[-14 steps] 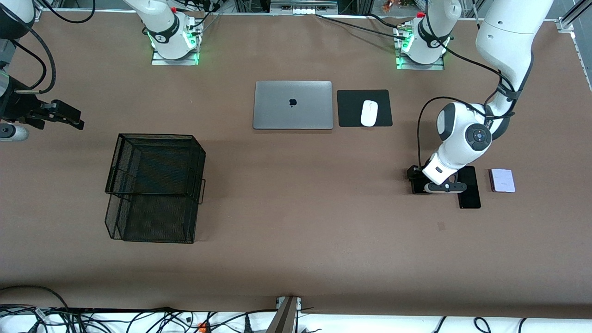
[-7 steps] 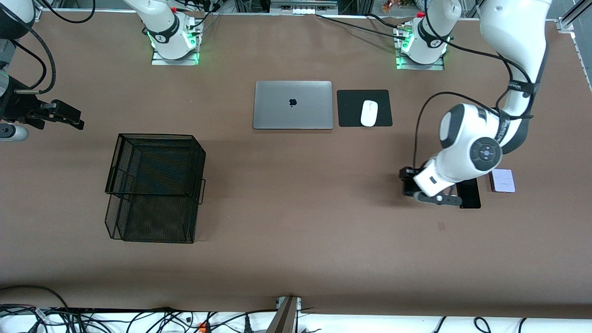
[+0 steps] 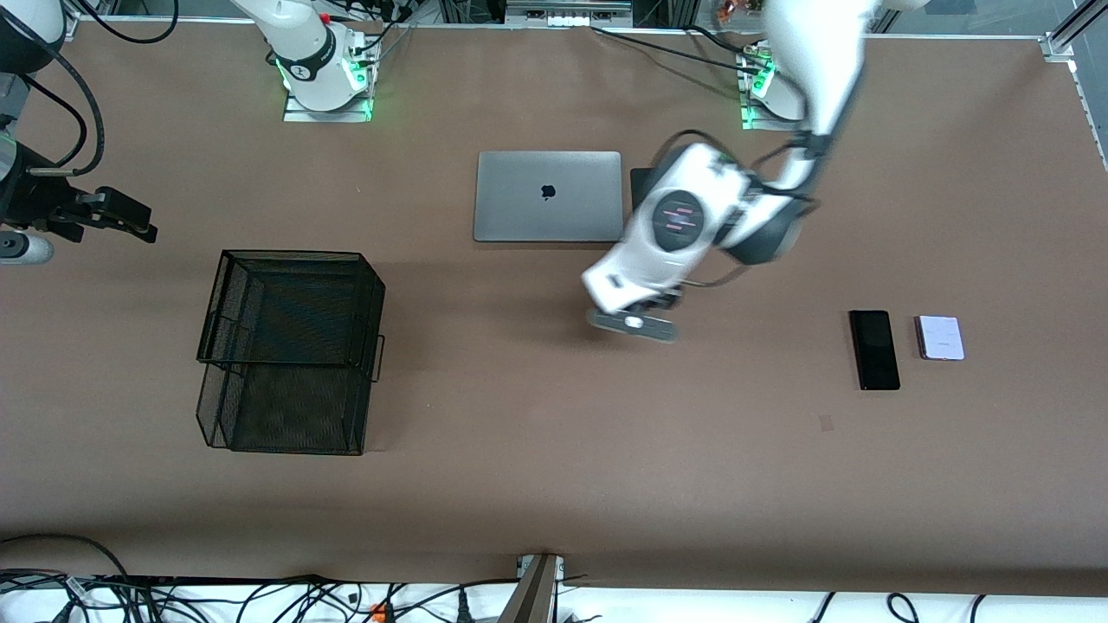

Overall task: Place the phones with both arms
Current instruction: 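Carry the flip phone with the left gripper and set it beside the laptop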

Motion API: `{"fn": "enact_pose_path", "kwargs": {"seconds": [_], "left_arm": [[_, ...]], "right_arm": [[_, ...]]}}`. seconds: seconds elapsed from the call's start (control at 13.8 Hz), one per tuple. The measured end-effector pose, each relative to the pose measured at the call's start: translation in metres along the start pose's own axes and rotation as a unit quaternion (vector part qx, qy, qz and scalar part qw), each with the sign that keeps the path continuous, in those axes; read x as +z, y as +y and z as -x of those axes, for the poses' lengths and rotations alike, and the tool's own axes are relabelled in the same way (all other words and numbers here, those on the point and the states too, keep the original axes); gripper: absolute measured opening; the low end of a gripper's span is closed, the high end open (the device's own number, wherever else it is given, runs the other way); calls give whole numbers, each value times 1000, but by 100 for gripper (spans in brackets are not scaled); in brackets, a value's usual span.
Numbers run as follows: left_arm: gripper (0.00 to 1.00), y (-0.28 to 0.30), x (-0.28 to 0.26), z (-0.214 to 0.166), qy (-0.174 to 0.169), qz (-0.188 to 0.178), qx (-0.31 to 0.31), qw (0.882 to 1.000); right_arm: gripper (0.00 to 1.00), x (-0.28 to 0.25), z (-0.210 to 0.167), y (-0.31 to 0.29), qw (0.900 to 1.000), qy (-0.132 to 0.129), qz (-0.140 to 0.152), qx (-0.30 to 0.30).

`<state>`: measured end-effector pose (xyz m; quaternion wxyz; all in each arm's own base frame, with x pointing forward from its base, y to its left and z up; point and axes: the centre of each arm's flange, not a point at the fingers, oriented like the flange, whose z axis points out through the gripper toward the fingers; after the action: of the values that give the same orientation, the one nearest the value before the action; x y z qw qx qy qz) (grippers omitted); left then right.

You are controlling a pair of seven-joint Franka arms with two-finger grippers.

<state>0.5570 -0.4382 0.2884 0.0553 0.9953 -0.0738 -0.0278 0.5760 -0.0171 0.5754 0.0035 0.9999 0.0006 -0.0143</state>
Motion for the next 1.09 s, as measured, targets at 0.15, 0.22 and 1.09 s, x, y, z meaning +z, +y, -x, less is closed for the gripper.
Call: {"fn": "enact_pose_path", "kwargs": {"seconds": [0.15, 0.22, 1.09], "left_arm": [[80, 42, 38, -1, 46, 30, -21, 998], [80, 56, 57, -1, 72, 49, -29, 996], [100, 49, 59, -13, 67, 32, -98, 992]], "right_arm": [[100, 0, 0, 0, 1000, 1, 0, 0], [100, 0, 0, 0, 1000, 1, 0, 0], [100, 0, -4, -11, 1000, 13, 1, -10]]}}
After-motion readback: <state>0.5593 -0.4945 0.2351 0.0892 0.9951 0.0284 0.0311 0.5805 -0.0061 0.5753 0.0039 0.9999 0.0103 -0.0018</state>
